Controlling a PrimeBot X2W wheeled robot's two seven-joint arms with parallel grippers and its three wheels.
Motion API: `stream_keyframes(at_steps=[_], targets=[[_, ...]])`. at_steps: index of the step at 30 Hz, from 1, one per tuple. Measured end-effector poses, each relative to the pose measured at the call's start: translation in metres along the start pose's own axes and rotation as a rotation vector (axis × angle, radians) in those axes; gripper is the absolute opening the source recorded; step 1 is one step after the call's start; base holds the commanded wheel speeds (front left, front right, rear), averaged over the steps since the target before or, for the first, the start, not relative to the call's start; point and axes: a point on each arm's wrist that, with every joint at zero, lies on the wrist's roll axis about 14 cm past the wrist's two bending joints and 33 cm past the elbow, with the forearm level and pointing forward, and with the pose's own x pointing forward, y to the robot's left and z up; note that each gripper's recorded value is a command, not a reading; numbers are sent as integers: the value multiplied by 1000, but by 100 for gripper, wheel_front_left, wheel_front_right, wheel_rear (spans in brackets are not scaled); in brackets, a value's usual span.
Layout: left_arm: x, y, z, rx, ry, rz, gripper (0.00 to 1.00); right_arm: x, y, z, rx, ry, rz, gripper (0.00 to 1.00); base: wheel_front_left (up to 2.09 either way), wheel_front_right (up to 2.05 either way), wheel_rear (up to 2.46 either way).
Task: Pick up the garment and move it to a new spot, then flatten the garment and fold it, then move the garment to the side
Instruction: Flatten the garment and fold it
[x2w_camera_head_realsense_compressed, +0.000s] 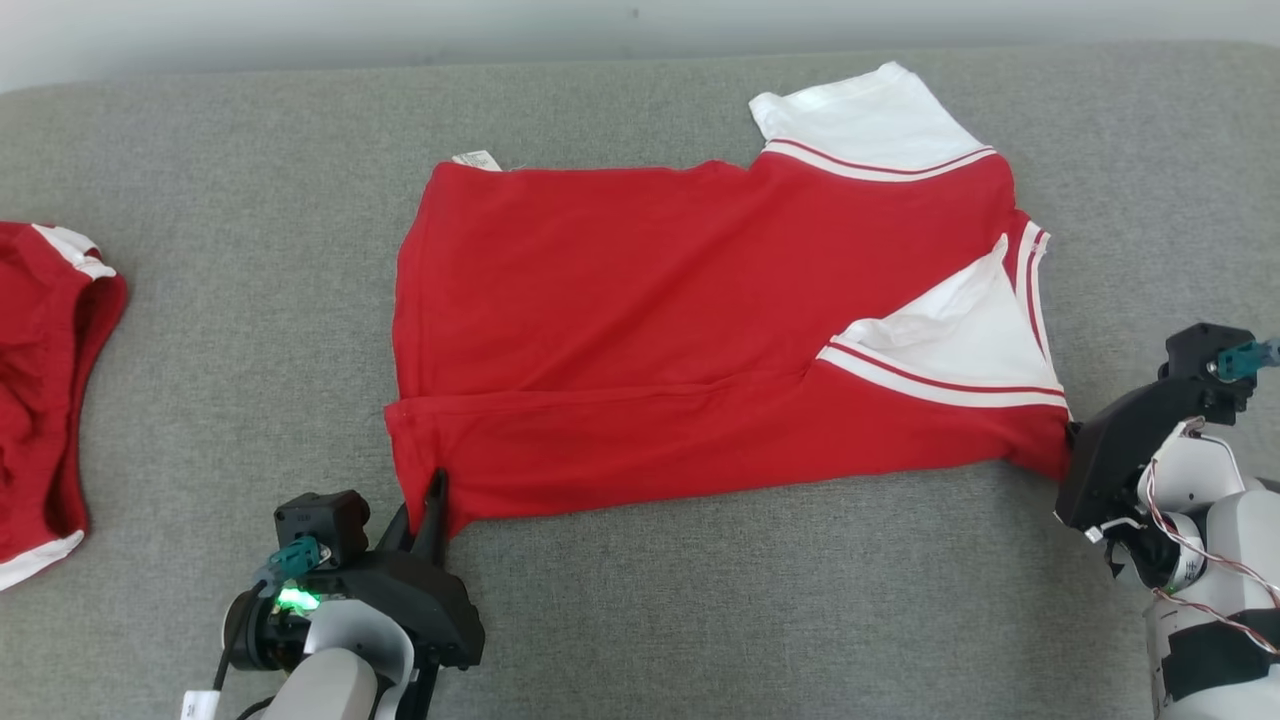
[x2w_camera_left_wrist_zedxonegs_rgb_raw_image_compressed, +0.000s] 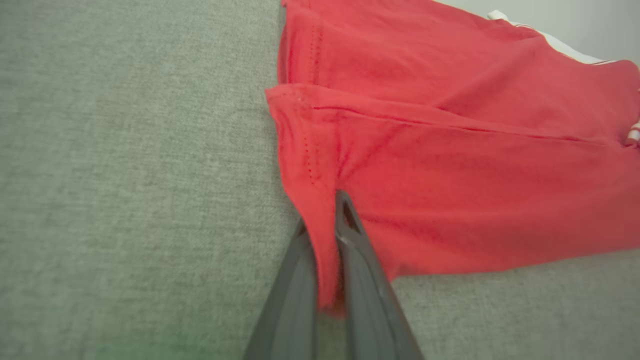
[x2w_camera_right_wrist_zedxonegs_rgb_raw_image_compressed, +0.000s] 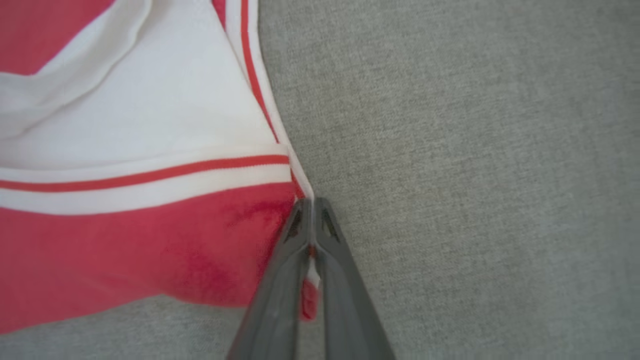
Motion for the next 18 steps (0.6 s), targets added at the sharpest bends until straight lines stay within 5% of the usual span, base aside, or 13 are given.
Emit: stream_keyframes(at_steps=[16, 17, 18], targets=[[-6, -5, 0, 4, 0, -20, 0, -10, -5, 1, 33, -50, 2, 0, 0, 0, 0], [-6, -5, 0, 3, -1, -21, 0, -11, -6, 3, 38, -68, 0, 38, 0, 0, 0], [-6, -5, 0, 2, -2, -20, 0, -11, -8, 5, 47, -83, -4, 100, 0, 0, 0]])
